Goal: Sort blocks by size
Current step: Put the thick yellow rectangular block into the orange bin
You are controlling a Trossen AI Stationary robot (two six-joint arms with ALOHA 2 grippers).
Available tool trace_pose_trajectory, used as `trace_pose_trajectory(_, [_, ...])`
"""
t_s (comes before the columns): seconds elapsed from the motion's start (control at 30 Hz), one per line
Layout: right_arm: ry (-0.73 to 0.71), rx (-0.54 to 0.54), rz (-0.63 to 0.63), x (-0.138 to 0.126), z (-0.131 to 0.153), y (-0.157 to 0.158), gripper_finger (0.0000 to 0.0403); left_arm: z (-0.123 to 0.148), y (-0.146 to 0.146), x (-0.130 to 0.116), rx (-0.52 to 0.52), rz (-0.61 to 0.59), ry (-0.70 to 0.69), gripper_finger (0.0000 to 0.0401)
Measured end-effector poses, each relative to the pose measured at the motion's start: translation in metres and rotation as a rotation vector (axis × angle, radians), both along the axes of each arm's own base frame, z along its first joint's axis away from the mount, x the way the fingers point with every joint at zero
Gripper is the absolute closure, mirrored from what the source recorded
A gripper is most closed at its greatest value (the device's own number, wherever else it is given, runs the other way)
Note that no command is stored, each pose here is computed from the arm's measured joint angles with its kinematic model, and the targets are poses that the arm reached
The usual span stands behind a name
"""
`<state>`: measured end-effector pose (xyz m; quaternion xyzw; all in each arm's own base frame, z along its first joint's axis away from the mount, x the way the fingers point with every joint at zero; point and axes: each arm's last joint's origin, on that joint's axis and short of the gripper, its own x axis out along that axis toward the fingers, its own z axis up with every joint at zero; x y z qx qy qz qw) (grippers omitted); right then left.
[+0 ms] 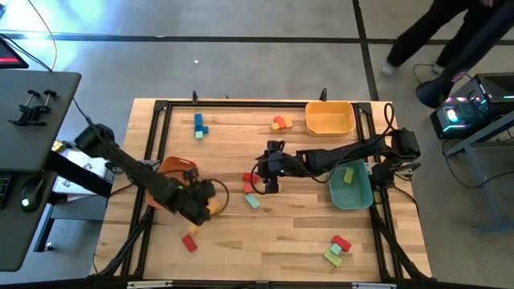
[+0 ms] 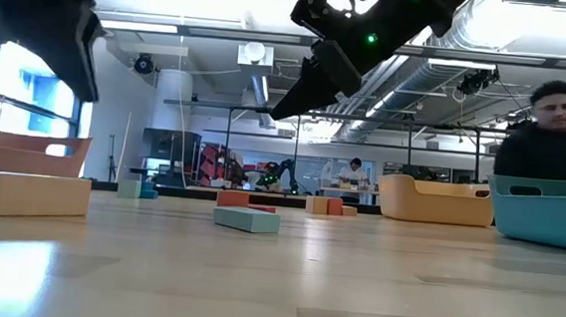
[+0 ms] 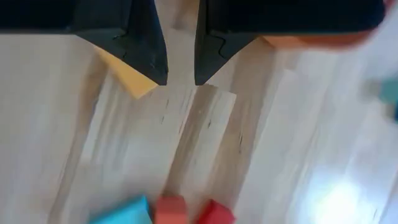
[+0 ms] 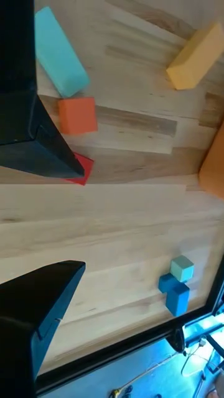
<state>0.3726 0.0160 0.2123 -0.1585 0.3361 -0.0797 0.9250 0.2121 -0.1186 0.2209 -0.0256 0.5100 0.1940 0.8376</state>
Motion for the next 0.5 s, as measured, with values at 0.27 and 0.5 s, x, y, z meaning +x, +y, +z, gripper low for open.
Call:
trace_pose_trajectory(0.27, [-0.006, -0.007, -0.004, 0.000, 0.001, 0.000, 0.0176, -0.002, -0.007, -0.003, -0.124, 0.211, -0.062, 0.0227])
trace_pose_trajectory(0.5, [-0.009, -0.022, 0.004, 0.001, 0.001, -0.001, 0.0176, -0.034, -0.002, 0.016, -0.193, 0.307, 0.130, 0.0120])
